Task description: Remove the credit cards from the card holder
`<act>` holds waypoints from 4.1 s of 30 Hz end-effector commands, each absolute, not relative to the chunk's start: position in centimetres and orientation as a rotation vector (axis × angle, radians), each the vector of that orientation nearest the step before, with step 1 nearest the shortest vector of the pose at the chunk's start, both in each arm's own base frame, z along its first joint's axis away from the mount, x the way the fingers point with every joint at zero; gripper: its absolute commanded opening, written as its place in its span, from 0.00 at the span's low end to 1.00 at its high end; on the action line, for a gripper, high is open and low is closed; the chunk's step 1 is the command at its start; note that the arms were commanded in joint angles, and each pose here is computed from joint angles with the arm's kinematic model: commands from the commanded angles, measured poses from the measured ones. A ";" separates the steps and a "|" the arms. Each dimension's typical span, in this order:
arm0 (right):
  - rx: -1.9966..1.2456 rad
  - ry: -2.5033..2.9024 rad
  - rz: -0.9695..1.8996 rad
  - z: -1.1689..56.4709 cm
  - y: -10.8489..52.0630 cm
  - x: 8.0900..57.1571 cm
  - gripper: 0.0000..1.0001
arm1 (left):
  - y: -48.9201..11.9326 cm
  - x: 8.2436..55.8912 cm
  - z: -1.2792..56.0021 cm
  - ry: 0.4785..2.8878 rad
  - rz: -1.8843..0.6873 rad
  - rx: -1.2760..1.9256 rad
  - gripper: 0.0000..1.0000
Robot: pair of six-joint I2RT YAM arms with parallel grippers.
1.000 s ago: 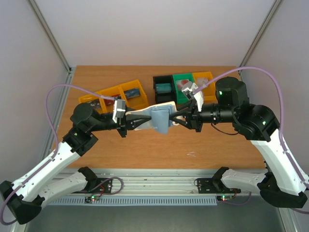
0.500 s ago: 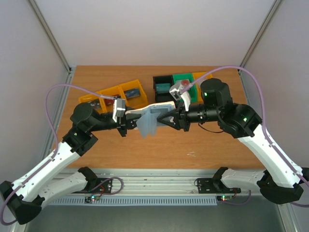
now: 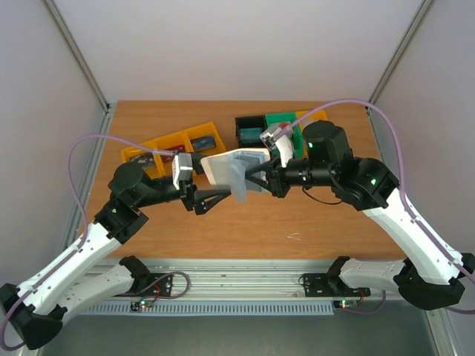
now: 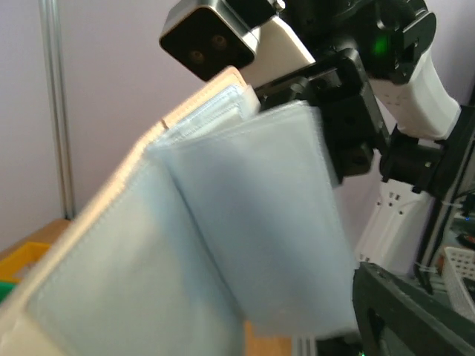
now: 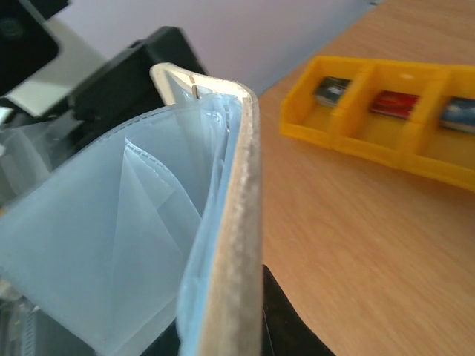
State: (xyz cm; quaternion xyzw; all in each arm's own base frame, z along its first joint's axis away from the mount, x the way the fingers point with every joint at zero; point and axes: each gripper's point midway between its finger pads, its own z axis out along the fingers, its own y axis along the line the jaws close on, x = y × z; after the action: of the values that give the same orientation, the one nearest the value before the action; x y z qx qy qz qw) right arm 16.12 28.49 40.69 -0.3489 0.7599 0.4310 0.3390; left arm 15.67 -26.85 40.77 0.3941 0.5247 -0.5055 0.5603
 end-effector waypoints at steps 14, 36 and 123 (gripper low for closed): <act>-1.013 1.960 0.878 41.9 30.5 15.4 0.01 | -26.3 19.3 37.7 1.462 -1.229 0.768 0.76; -0.980 1.924 0.807 42.3 26.3 15.3 0.37 | -25.8 17.6 39.3 1.403 -1.374 0.781 0.00; -0.752 2.128 0.727 35.9 31.3 22.8 0.65 | -25.2 21.5 35.3 1.802 -1.222 0.533 0.00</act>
State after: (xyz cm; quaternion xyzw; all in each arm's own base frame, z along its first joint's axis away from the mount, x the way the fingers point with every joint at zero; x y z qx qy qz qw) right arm 22.61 32.80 35.09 -0.3080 0.8329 0.2643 0.3763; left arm 22.50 -25.10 33.65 0.1908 0.7519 -0.4747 0.4159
